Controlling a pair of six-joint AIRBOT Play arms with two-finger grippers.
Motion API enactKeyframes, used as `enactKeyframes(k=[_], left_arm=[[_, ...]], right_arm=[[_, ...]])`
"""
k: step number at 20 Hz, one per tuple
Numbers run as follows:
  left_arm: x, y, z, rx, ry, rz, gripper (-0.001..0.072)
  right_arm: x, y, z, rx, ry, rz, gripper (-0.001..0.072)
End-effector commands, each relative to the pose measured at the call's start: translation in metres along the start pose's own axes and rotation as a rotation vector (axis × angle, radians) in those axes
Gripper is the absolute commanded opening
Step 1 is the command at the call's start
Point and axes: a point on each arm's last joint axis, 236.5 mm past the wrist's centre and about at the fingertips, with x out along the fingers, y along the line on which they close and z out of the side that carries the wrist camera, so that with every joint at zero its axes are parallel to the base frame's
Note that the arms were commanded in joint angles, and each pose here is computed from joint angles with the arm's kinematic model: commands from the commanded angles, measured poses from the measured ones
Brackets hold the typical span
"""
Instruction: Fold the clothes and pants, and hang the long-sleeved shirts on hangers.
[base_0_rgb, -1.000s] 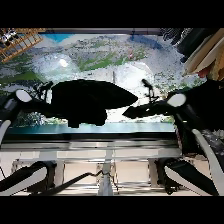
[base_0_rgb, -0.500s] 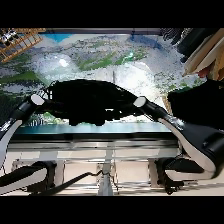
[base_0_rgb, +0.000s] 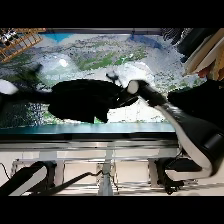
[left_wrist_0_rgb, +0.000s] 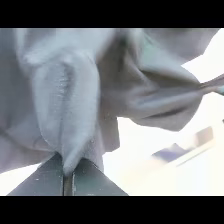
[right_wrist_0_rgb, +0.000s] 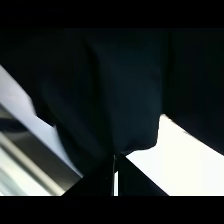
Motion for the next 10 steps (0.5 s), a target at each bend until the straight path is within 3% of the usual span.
enactKeyframes(k=[1,5,8,10], left_arm=[[-0.143,-0.041,0.058,0.151,-0.279,0.091,0.0007],[-0.337,-0.173,0.111,0.432,-0.856,0.1,0.0007],[-0.463,-0.28,0.091,0.64,-1.28,0.095,0.0006],[-0.535,-0.316,0.067,0.702,-1.57,0.14,0.0006]], right_arm=[[-0.184,-0.018,0.025,-0.126,-0.217,-0.339,0.0019],[-0.422,0.111,0.021,-0.319,-0.858,-0.237,0.0018],[-0.553,0.203,-0.034,-0.489,-1.254,0.0,0.0019],[-0.599,0.227,-0.051,-0.58,-1.432,0.043,0.0019]])
